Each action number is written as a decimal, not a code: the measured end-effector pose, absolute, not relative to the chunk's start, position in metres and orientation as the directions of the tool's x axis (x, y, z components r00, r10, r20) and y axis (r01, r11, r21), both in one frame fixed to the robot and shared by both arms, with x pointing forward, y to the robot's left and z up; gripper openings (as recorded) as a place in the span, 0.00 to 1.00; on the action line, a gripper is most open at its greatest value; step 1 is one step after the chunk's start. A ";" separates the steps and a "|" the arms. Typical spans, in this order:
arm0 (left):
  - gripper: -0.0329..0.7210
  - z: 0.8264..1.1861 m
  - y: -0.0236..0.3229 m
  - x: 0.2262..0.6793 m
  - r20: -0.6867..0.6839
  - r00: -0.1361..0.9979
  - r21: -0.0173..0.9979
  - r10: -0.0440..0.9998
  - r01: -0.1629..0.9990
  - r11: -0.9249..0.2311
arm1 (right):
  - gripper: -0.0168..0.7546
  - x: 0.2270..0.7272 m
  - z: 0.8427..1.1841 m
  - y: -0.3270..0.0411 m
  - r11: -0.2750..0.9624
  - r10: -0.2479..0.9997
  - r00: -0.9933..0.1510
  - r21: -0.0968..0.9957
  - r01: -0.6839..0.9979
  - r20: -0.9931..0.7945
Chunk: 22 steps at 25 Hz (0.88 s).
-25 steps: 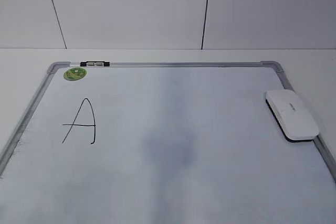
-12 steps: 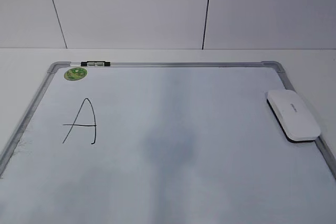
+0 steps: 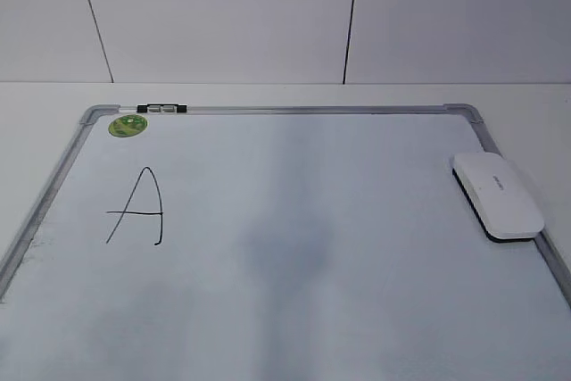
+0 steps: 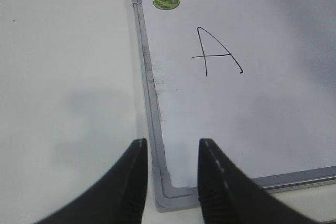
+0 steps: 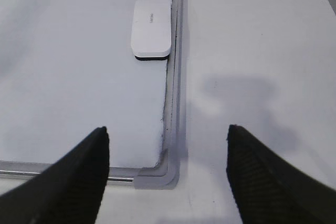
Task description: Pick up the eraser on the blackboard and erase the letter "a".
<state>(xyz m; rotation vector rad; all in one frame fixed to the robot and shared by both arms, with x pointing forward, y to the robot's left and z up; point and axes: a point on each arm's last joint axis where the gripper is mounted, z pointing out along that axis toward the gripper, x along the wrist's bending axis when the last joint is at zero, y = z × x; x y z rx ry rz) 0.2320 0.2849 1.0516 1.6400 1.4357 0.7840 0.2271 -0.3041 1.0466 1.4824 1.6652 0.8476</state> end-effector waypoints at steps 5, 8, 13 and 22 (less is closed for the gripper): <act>0.37 1.052 0.285 0.232 -0.053 0.163 0.872 0.985 0.488 -0.034 | 0.72 0.227 1.047 -0.304 0.111 0.994 -0.061 0.856 0.506 -0.093; 0.37 1.052 0.285 0.232 -0.053 0.163 0.872 0.985 0.488 -0.034 | 0.72 0.227 1.047 -0.304 0.111 0.994 -0.061 0.856 0.506 -0.093; 0.37 1.052 0.285 0.232 -0.053 0.163 0.872 0.985 0.488 -0.034 | 0.72 0.227 1.047 -0.304 0.111 0.994 -0.062 0.856 0.506 -0.092; 0.37 1.052 0.285 0.232 -0.053 0.163 0.872 0.985 0.488 -0.034 | 0.72 0.227 1.047 -0.303 0.109 0.994 -0.064 0.856 0.506 -0.089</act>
